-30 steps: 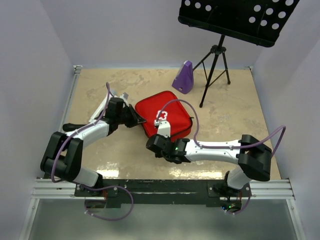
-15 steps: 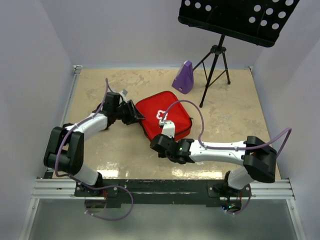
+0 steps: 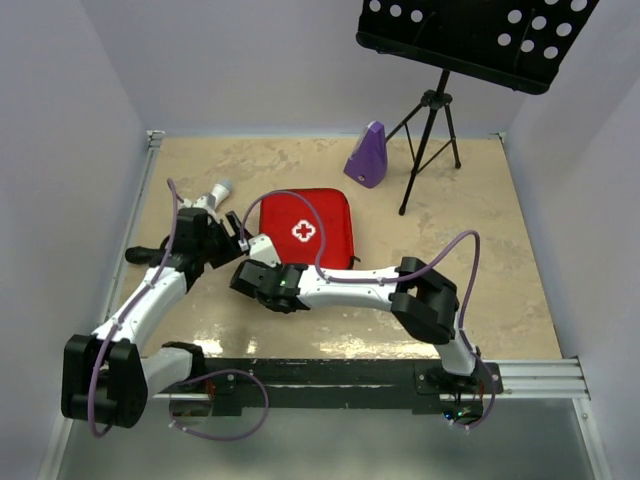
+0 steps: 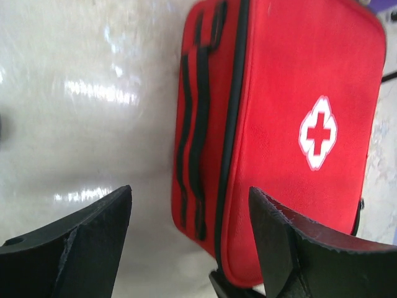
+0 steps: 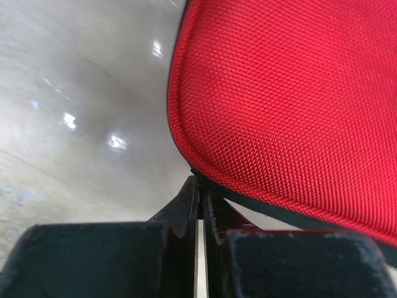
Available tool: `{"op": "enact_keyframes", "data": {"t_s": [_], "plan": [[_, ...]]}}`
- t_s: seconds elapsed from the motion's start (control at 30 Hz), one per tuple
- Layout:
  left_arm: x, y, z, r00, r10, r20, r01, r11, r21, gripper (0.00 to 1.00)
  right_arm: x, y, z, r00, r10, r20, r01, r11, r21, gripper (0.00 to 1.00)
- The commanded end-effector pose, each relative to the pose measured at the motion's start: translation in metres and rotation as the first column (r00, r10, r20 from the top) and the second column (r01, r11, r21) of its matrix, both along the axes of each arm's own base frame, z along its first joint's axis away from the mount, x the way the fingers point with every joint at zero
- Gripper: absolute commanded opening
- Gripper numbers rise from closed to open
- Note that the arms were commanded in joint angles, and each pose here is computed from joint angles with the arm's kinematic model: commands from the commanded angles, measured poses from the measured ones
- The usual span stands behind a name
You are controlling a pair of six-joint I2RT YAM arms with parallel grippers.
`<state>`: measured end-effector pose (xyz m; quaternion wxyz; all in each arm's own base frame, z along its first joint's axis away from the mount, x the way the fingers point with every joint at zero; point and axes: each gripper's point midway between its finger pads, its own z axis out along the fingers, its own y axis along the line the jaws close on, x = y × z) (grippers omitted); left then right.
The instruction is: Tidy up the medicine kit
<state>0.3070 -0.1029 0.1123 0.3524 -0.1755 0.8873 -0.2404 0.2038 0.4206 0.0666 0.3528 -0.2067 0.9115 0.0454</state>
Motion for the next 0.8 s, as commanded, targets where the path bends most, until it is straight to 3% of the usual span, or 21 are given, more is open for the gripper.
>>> {"op": "enact_keyframes", "data": {"t_s": [0.0,0.27,0.33,0.53,0.77], "plan": [[-0.016,-0.020,0.002,0.997,-0.068,0.041,0.072,0.992,-0.103,0.81,0.002,0.017,0.015,0.997,0.072,0.011,-0.072,0.997,0.001,0.00],[-0.018,-0.056,-0.017,0.987,-0.153,0.040,0.157,0.977,-0.143,0.82,-0.007,0.007,0.008,0.998,0.060,-0.016,-0.060,0.998,0.029,0.00],[-0.015,-0.057,-0.022,0.988,-0.149,0.038,0.153,0.978,-0.139,0.78,-0.009,0.006,0.007,0.998,0.060,-0.022,-0.059,0.998,0.029,0.00],[0.004,-0.039,-0.041,0.996,-0.088,0.001,0.088,0.996,-0.026,0.52,-0.012,-0.011,0.013,0.999,0.023,-0.027,-0.022,0.999,0.027,0.00],[0.027,-0.021,-0.056,0.999,-0.018,-0.047,0.020,0.999,0.050,0.42,-0.025,-0.073,0.000,0.995,-0.088,-0.048,0.085,0.995,-0.050,0.00]]}}
